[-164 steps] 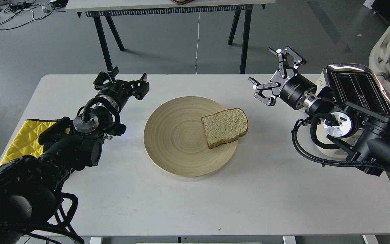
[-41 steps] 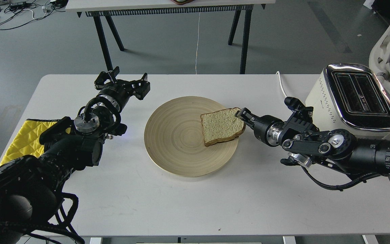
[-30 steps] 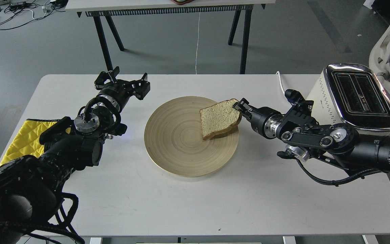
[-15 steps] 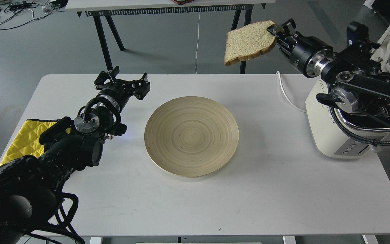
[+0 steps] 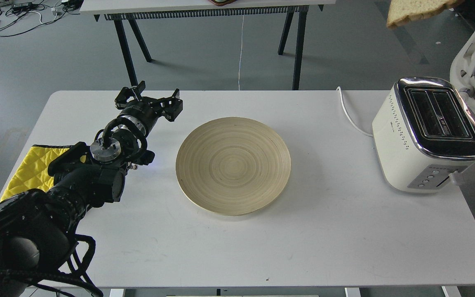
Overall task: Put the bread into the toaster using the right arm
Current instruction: 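Lift the bread slice with the right gripper up toward the toaster, then lower the bread slice into the toaster slot with the right gripper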
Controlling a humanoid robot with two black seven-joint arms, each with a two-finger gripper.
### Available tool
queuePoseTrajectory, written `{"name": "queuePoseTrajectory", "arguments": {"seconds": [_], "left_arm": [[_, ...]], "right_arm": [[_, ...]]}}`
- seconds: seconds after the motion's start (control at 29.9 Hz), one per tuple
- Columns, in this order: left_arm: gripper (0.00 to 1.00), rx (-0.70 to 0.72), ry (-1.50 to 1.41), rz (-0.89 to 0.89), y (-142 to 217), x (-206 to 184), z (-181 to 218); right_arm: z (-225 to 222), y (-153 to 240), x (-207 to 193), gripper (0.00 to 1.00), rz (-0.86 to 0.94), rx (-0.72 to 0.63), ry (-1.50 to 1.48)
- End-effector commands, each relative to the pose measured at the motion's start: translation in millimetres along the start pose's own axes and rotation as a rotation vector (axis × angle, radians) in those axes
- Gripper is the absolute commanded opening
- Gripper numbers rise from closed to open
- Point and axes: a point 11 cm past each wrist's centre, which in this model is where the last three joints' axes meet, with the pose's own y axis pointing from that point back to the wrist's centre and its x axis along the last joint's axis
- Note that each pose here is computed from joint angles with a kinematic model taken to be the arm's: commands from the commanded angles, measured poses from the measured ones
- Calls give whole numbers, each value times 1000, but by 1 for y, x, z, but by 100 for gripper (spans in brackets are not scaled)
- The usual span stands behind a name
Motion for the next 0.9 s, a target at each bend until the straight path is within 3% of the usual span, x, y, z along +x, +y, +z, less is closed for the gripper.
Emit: {"name": "queuePoseTrajectory", "arguments": {"seconds": [0.0, 0.3, 0.87], "left_arm": [[100, 0, 0, 0, 0, 0, 0], [100, 0, 0, 0, 0, 0, 0], [100, 0, 0, 0, 0, 0, 0]], "right_arm": [[36, 16, 0, 1, -23, -74, 104], [86, 43, -5, 1, -76, -191, 193], [90, 57, -38, 1, -171, -197, 192]]}}
